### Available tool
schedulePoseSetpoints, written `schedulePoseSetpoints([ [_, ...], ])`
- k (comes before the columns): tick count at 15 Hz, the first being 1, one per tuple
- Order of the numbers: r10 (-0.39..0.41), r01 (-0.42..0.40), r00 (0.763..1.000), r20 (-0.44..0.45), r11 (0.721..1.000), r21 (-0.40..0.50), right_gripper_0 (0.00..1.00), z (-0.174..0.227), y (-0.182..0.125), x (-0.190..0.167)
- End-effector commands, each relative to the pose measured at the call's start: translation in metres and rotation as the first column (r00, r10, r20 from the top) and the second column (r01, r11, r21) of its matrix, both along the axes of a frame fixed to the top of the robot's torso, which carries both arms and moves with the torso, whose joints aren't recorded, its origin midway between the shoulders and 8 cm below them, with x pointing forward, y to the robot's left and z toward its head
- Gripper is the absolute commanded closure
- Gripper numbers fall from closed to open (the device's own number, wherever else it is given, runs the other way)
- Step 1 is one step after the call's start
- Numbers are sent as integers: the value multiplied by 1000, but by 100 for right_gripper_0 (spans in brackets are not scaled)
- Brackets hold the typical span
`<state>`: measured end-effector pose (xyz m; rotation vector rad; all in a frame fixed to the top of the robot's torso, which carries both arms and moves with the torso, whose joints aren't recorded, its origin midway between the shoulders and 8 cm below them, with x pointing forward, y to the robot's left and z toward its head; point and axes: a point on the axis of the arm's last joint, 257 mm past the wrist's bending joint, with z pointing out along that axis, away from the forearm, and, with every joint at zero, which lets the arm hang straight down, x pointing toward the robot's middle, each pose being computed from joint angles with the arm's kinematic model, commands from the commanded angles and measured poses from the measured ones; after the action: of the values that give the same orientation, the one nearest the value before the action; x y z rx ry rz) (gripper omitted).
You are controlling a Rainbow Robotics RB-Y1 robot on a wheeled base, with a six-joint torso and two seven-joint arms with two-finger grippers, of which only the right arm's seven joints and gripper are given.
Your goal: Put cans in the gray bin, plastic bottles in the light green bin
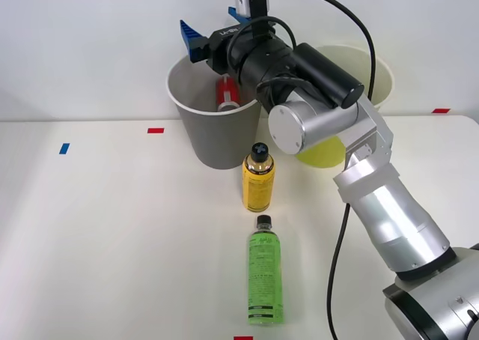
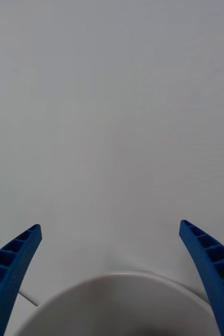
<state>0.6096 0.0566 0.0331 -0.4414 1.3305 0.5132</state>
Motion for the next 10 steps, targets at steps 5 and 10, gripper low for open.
schedulePoseSetpoints([
  [5, -37, 28, 994, 100, 996, 84, 0, 0, -48, -56],
  [10, -130, 103, 973, 192, 984, 143, 0, -17, -103, -95],
])
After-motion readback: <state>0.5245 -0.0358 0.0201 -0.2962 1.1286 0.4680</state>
